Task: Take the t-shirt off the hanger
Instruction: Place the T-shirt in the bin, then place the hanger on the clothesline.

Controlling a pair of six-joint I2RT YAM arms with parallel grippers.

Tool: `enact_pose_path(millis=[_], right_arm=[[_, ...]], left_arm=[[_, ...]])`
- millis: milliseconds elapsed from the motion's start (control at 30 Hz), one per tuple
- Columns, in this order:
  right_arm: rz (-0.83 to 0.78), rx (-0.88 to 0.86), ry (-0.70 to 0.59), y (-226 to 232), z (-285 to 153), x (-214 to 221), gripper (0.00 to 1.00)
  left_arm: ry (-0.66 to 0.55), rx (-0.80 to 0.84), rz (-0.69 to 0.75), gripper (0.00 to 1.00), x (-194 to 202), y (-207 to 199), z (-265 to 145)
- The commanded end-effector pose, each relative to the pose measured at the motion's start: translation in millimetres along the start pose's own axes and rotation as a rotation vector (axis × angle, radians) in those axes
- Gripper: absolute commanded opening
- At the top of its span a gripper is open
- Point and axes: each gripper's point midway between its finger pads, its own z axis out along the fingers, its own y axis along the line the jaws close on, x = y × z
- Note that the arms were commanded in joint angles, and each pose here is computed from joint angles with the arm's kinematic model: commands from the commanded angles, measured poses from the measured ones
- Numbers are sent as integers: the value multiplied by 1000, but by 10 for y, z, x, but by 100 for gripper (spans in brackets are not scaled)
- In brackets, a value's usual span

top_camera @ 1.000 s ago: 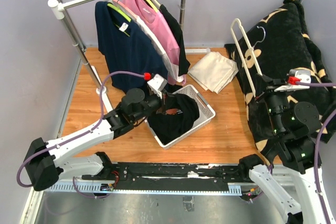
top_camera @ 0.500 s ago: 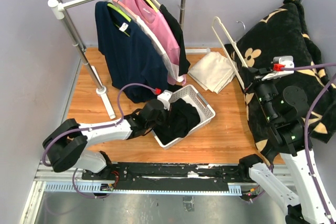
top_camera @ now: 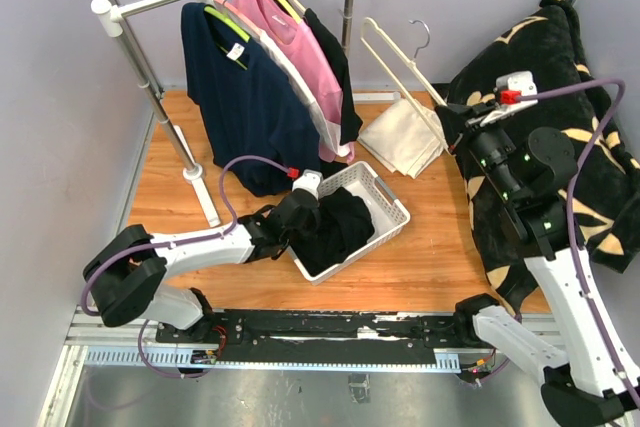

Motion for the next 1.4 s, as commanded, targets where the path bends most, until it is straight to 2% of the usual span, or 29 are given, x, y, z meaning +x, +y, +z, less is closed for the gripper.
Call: enact_pose_path(millis=[0,33,100,167,267,567,867,1367], right_arm=[[-25,-101,-95,186,122,-354,1],[-25,-111,-96,202,164,-366,1],[-26,-126,-104,224,250,-392,1],[-36,-140,-118,241,334,-457,1],[-59,-151,-126,244,492,-492,1],[-75,-199,-175,284,1042,-580,1],[-71,-243,-212,322,1637,-667,1],[-9,-338,-231,430,2300,-514,1]], left_arm=[[-34,-27,6,37,-182,16,-76],[-46,-14,0,54,-229,-9,-100],[-77,12,-13,75,-324,-44,-171],[-117,32,-28,84,-435,-56,-267],[-173,59,-43,90,-595,-59,-434],[-332,177,-84,92,-959,-103,-928],[-493,266,-143,94,-1146,-75,-1282],[-648,245,-126,94,-1308,112,-1561]])
